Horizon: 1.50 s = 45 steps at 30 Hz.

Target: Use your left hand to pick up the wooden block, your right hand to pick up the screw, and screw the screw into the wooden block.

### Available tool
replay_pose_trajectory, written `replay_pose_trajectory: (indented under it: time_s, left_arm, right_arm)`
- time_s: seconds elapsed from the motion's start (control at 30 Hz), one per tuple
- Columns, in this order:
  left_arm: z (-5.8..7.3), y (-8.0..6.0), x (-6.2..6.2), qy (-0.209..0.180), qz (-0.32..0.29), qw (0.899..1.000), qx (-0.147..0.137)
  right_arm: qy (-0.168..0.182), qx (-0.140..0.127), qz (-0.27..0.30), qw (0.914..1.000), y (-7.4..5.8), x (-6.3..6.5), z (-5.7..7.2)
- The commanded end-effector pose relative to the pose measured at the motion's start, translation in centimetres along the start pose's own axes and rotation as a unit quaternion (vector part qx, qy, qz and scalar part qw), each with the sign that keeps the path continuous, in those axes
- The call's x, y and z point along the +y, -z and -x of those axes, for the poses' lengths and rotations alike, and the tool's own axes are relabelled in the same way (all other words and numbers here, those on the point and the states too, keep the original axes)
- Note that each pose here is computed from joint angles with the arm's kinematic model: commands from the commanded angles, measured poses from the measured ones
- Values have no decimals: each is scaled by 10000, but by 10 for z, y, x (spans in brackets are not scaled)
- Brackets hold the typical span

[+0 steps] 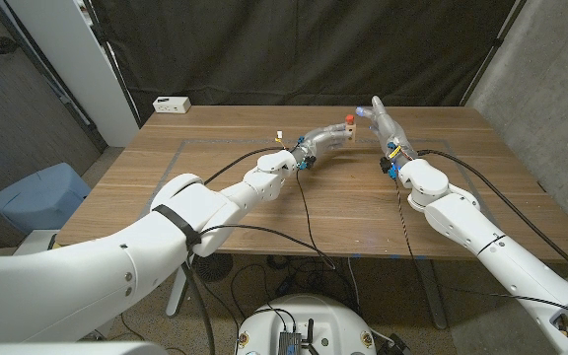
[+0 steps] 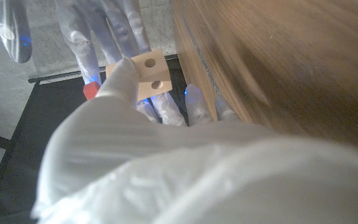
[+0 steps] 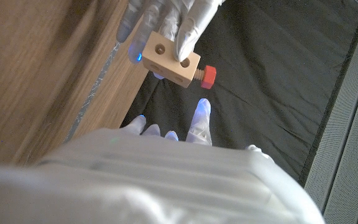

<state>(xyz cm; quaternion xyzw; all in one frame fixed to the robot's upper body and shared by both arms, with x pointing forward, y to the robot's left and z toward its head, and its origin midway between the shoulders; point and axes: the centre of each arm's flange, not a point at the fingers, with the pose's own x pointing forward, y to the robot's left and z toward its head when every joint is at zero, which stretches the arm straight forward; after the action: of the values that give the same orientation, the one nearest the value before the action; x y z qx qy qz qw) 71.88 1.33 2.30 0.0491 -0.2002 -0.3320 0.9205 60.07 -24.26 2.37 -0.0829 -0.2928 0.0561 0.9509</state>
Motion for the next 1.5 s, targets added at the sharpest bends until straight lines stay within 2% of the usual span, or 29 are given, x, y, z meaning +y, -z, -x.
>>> replay_pose_trajectory:
  time_s: [0.03,0.67,0.97,1.5]
  left_arm:
    - [-2,3,1,-72,17,9998,167]
    - [-10,1,2,-291,-6,9982,521]
    - [-12,1,-2,-222,-32,9985,508]
    - [-11,0,-1,-221,-61,9985,504]
  right_arm:
    - [-68,142,67,9999,5,2,-2]
    - [-133,244,151,9995,10,1,-8]
    - [-94,248,162,9995,11,-2,-10]
    - [80,237,160,9996,10,-10,-7]
